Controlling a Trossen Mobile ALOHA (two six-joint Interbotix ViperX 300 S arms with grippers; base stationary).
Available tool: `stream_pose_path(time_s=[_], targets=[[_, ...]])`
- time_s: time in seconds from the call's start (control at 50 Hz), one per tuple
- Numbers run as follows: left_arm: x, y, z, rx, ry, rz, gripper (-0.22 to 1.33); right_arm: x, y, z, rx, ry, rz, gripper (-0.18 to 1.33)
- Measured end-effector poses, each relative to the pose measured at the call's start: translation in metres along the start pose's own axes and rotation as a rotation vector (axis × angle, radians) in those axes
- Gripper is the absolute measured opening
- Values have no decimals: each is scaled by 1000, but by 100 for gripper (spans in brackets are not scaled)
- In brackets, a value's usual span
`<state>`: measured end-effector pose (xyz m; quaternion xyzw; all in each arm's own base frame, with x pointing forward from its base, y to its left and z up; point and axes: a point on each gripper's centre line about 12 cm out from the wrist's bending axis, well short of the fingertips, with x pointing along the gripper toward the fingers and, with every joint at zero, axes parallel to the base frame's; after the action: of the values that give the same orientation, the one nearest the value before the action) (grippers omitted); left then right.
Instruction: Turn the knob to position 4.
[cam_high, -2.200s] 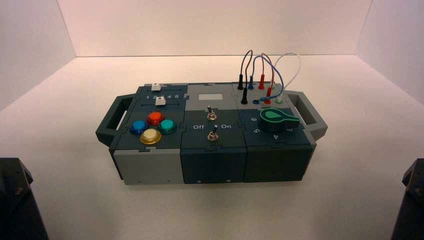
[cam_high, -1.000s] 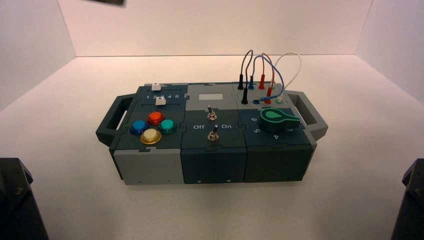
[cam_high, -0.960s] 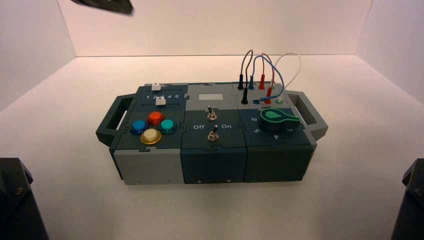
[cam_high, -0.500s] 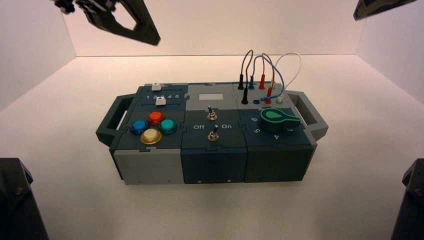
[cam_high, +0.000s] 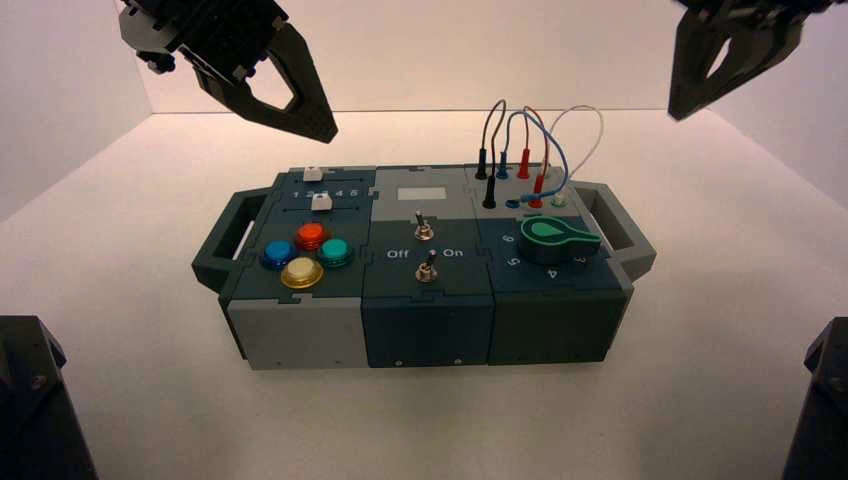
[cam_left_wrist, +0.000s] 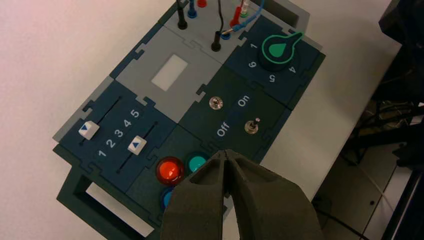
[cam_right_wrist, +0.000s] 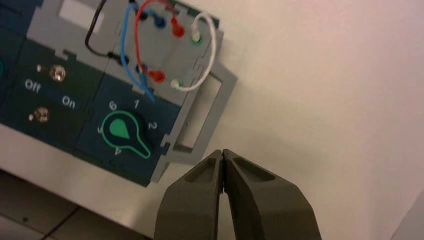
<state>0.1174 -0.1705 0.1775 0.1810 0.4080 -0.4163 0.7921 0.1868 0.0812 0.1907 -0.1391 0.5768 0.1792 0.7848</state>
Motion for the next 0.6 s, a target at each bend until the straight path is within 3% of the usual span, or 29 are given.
stream_pose_path(time_s=[0.26,0.6], targets=[[0,-11,-2,31,12,-35,-17,22,15,-1,-73,102,26,-14],[0,-11,-3,31,18,-36,-17,48,38,-6,-179,217,54,-14]])
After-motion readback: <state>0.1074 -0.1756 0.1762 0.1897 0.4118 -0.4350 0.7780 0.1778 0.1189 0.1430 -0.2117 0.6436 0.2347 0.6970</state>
